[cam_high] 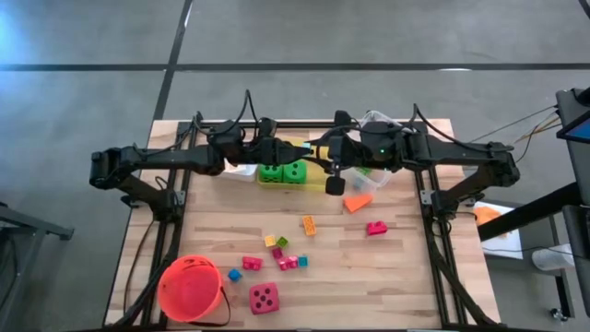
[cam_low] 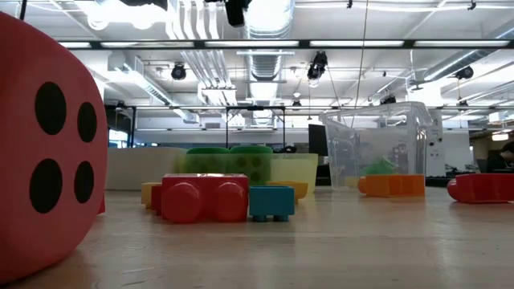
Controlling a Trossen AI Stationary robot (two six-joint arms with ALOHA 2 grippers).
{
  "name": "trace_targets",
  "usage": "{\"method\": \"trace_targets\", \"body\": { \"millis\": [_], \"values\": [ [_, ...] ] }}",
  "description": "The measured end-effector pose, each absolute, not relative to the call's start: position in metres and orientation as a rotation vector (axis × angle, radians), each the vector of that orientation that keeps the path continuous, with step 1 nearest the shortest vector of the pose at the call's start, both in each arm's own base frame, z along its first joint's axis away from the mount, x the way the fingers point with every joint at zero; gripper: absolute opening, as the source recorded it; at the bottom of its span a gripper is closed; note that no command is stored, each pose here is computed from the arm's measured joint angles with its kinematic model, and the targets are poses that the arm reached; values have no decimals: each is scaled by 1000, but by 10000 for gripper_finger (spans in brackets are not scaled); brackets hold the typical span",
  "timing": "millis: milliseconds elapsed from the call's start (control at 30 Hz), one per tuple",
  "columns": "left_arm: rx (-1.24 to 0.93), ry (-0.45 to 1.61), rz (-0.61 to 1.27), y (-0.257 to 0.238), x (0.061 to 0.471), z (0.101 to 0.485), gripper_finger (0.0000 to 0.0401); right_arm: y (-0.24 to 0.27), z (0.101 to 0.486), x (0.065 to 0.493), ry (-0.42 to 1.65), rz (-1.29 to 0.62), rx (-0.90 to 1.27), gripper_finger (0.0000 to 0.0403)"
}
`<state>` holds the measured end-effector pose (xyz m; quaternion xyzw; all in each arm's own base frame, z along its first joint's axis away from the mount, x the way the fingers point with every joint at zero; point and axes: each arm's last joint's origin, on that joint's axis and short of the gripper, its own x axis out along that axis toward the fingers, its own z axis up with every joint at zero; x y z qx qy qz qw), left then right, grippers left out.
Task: Pick & Place Toys
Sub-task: Put the light blue game piece into the transparent bin
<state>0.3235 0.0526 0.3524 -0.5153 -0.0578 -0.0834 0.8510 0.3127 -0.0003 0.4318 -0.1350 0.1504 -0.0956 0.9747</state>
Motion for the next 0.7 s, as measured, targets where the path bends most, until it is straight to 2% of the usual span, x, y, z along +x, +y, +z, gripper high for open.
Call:
{"method": "trace_targets", "body": {
  "millis": [100,200,367,533,700],
  "values": [
    [-1084,-120,-183,52,323,353,386,-1,432,310,307,-200,-236,125],
    [-1083,-116,-200,52,321,355,396,-4,436,303,301,-218,-166,125],
    [-1076,-135,-204,52,312,364,385,-11,448,283,277,-259,-84,125],
    [-1054,-6,-112,51,300,361,369,-26,452,257,317,-340,71,125],
    [-1033,133,-24,48,284,356,364,-50,438,231,488,-441,297,125]
  ]
}}
